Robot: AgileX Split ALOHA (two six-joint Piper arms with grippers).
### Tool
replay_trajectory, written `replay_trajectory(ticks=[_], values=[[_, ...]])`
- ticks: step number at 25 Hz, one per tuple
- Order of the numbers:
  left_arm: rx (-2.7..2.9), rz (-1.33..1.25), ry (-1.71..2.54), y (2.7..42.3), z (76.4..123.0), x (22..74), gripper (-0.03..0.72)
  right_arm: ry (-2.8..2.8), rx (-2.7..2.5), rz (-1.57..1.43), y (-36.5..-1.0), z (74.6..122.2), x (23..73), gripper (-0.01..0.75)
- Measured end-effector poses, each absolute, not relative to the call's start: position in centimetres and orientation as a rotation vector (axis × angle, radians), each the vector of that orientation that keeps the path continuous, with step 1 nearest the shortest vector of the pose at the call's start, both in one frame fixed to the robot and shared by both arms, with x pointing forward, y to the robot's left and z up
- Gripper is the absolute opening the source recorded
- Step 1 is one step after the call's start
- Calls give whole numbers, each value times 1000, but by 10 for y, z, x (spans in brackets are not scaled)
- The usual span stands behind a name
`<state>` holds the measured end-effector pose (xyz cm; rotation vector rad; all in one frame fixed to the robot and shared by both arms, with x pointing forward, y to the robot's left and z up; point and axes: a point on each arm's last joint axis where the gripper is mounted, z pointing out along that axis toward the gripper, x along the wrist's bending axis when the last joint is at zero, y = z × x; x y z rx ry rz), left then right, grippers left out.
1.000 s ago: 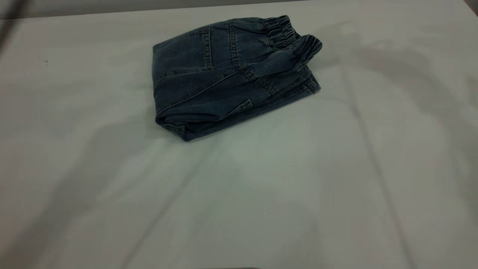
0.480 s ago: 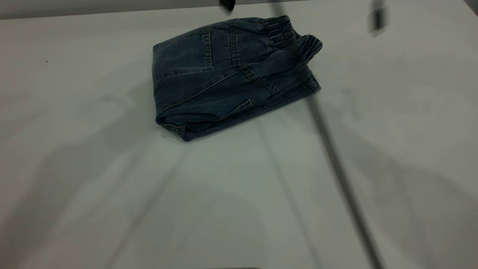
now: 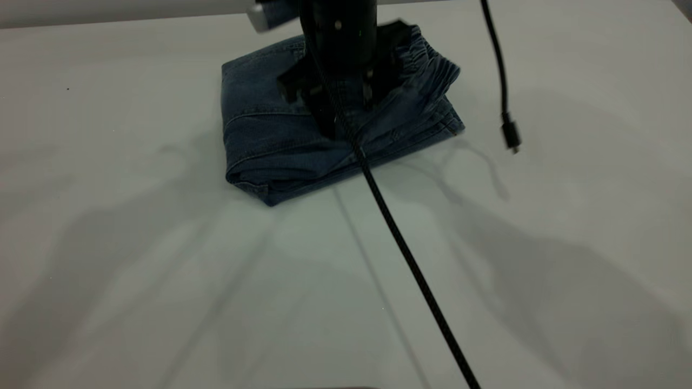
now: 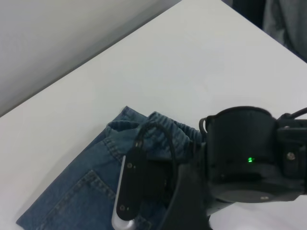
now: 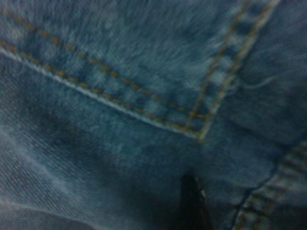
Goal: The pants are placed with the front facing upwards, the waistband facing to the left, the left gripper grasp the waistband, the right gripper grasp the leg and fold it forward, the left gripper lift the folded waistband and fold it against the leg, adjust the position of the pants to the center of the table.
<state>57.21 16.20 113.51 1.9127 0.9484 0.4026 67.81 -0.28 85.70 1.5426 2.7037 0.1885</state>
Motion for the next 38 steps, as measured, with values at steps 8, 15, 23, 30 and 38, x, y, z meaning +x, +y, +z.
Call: replay_trajectory(ticks=[8,15,23,30,38], values=[[1923,409,944,162,1135,572,547,2631,1740,174,-1,840,676,449],[1938,391,940,162,1134,571,545,2470,1968,181,-7,840,682,442],[1939,391,939,162,1133,571,545,2135,2434,202,-49,841,706,435],[1941,392,937,162,1133,571,539,2089,2577,245,-70,842,717,435],[1969,428,891,163,1136,568,538,2320,2327,387,-68,887,716,435]])
